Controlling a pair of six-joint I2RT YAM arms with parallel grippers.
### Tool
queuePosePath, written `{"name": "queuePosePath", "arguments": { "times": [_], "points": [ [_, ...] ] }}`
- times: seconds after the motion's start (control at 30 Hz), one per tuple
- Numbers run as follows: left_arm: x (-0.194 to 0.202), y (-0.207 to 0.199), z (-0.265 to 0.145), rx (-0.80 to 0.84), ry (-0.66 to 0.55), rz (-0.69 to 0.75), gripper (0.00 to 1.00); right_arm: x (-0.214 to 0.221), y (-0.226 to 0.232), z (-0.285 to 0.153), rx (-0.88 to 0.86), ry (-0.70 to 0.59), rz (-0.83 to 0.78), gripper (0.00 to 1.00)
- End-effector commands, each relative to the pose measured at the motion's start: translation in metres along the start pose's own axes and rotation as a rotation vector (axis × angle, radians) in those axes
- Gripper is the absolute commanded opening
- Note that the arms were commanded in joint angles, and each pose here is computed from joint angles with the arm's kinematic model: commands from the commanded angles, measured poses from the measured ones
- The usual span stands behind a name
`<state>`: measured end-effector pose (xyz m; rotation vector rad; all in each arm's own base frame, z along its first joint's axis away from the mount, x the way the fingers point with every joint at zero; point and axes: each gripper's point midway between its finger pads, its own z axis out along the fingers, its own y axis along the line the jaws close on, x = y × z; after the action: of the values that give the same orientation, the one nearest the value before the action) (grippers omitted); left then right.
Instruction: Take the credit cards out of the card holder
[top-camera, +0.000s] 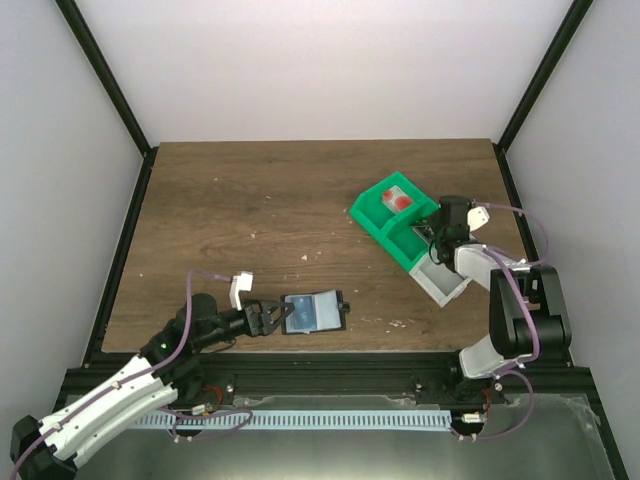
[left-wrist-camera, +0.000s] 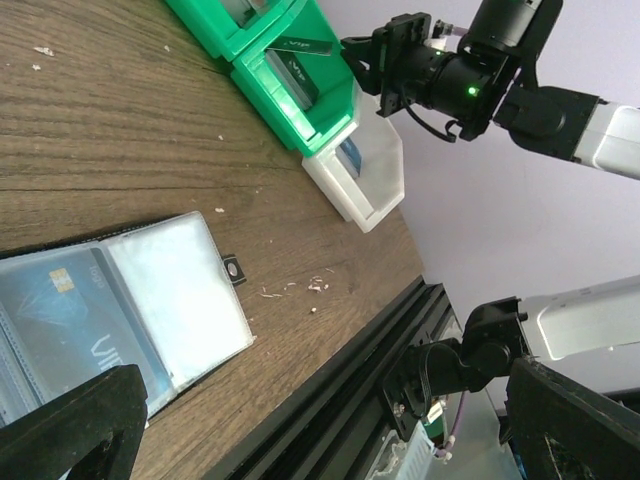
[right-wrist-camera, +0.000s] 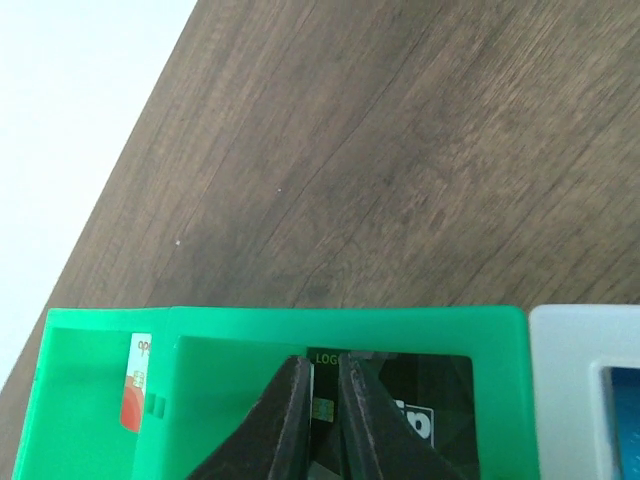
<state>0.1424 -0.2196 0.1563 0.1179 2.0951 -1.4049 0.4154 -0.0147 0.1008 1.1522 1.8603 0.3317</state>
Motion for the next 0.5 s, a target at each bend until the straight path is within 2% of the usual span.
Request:
{"name": "queuePosePath", "arguments": {
  "times": [0.0, 0.23, 0.37, 0.47],
  "points": [
    [-0.004, -0.003, -0.001, 0.005, -0.013, 0.004, 1.00, -0.026, 0.015, -0.014, 0.015, -0.042, -0.045, 0.12],
    [-0.002, -0.001, 0.000, 0.009, -0.013, -0.001, 1.00, -0.004, 0.064, -0.019, -0.105, 0.194, -0.332, 0.10],
    [-0.001, 0.000, 0.000, 0.013, -0.012, 0.000, 1.00, 0.019, 0.058, -0.013, -0.095, 0.324, -0.434, 0.05],
    [0.000, 0.002, 0.001, 0.010, -0.009, 0.000, 1.00, 0.029, 0.047, -0.010, -0.066, 0.368, -0.462, 0.04]
  ]
}}
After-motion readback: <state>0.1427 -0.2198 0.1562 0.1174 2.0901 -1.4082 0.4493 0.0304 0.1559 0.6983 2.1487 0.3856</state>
